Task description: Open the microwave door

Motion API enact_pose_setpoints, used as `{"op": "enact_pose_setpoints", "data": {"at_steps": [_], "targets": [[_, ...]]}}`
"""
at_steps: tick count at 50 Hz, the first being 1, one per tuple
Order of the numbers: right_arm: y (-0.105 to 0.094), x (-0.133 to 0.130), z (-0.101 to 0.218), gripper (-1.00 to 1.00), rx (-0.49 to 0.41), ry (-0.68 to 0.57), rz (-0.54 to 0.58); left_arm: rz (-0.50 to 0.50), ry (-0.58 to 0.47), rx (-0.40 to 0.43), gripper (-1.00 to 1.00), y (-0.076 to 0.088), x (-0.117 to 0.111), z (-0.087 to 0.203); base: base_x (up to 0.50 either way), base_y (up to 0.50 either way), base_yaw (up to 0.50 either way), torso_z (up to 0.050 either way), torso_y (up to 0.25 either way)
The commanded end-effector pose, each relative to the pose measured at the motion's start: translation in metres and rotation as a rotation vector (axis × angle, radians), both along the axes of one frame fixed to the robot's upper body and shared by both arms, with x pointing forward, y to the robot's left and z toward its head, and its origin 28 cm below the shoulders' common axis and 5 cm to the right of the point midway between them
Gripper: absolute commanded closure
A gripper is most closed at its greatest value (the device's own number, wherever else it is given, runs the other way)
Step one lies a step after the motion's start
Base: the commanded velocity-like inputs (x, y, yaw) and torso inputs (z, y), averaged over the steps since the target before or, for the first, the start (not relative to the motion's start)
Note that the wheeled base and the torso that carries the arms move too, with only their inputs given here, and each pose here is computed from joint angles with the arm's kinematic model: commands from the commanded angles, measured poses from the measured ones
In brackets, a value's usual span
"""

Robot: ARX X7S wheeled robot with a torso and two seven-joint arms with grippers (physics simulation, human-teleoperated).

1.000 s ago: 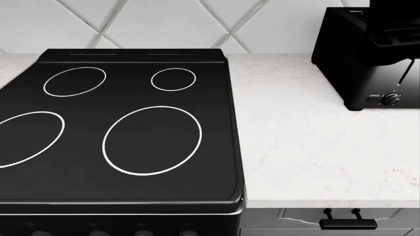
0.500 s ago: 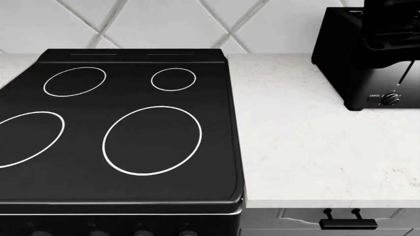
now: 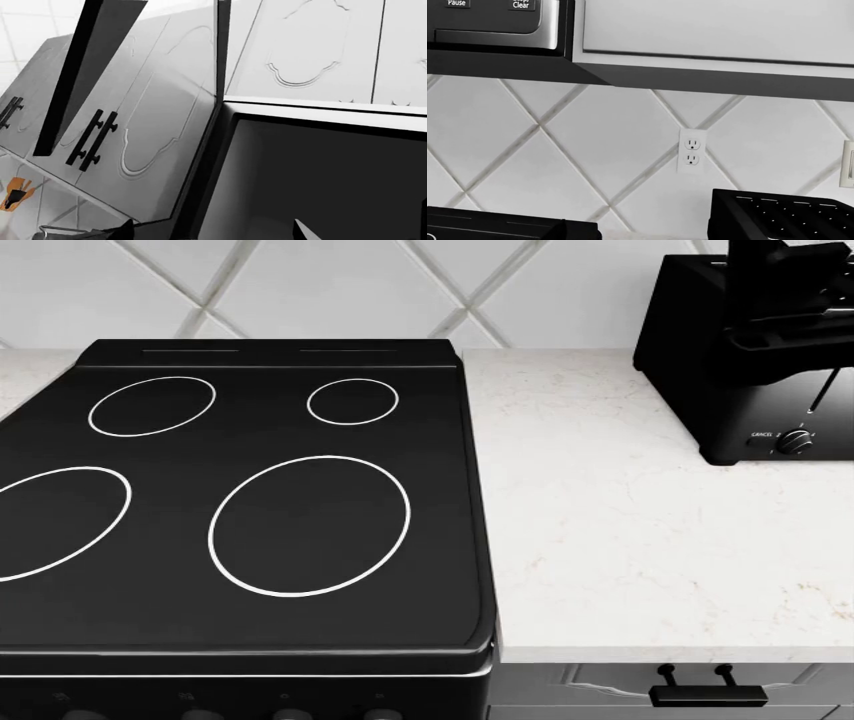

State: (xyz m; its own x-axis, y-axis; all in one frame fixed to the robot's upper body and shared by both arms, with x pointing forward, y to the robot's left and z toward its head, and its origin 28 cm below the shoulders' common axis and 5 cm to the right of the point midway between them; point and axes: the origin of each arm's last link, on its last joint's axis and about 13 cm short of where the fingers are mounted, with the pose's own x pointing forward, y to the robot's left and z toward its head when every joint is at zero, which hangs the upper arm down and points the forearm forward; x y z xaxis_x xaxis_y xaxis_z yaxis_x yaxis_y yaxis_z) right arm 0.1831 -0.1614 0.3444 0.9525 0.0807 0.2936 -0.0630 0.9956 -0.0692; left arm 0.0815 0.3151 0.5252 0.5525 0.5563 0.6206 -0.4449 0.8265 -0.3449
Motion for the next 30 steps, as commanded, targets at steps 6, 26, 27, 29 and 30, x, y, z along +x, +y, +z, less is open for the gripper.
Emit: {"op": "enact_pose_setpoints", "data": {"at_steps": [6, 26, 27, 29, 30], "targets": [[0.0, -0.004, -0.003, -1.0, -0.011, 0.011, -0.011, 0.292, 0.128, -0.056, -1.0, 0.085, -0.001, -0.002, 0.0, 0.0, 0.0, 0.0, 0.0], [0.018, -0.016, 0.002, -1.0, -0.024, 0.042, -0.038, 0.921, 0.425, -0.171, -1.0, 0.165, -0.021, 0.003, 0.0, 0.0, 0.0, 0.0, 0.0], [0.019, -0.016, 0.002, -1.0, -0.024, 0.043, -0.039, 0.952, 0.422, -0.171, -1.0, 0.165, -0.021, 0.004, 0.0, 0.0, 0.0, 0.0, 0.0], [0.021, -0.018, 0.001, -1.0, -0.024, 0.046, -0.041, 1.025, 0.406, -0.183, -1.0, 0.167, -0.022, 0.004, 0.0, 0.0, 0.0, 0.0, 0.0], [0.022, -0.019, 0.0, -1.0, -0.025, 0.048, -0.042, 1.062, 0.412, -0.191, -1.0, 0.168, -0.022, 0.003, 0.0, 0.0, 0.0, 0.0, 0.0]]}}
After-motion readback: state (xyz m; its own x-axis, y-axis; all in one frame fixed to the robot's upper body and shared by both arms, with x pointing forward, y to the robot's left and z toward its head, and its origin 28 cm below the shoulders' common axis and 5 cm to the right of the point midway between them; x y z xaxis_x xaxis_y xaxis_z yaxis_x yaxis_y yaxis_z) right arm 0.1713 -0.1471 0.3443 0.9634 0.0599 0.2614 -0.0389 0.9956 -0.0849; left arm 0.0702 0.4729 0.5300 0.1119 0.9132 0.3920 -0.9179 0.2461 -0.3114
